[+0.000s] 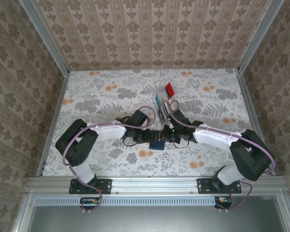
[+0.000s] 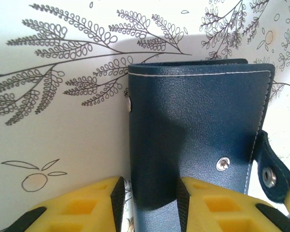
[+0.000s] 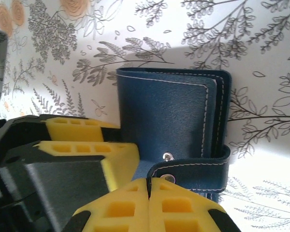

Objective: Put the credit cards into the card holder
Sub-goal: Close the button on the card holder.

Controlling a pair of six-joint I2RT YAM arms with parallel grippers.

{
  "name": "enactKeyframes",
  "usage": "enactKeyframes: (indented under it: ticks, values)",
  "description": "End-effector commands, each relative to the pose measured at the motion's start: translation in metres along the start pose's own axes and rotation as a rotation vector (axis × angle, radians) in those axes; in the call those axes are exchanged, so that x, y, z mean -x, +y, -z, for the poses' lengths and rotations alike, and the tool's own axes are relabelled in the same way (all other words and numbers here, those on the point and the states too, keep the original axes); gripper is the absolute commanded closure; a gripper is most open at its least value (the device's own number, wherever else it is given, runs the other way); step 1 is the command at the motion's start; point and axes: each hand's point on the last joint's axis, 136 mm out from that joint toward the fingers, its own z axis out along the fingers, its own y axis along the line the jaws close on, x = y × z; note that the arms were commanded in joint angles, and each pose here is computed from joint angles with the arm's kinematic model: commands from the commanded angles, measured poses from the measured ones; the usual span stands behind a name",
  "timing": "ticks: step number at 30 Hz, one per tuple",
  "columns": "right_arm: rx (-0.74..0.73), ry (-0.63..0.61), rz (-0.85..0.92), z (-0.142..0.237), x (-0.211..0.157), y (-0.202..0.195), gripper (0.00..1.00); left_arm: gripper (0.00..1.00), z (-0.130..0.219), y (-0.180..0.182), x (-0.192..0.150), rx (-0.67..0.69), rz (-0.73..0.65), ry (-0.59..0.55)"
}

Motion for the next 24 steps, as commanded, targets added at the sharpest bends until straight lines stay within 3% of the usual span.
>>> enactKeyframes:
  ticks: [1,24]
  values:
    - [-0.015,0.000,0.021,-0.001,0.003,0.006,0.98,0.64,-0.006,0.002,-0.003,0.011,-0.015,0.030]
    - [-0.082,0.040,-0.008,-0.030,0.000,-0.009,0.99,0.67,-0.004,0.000,-0.002,0.006,-0.018,0.019]
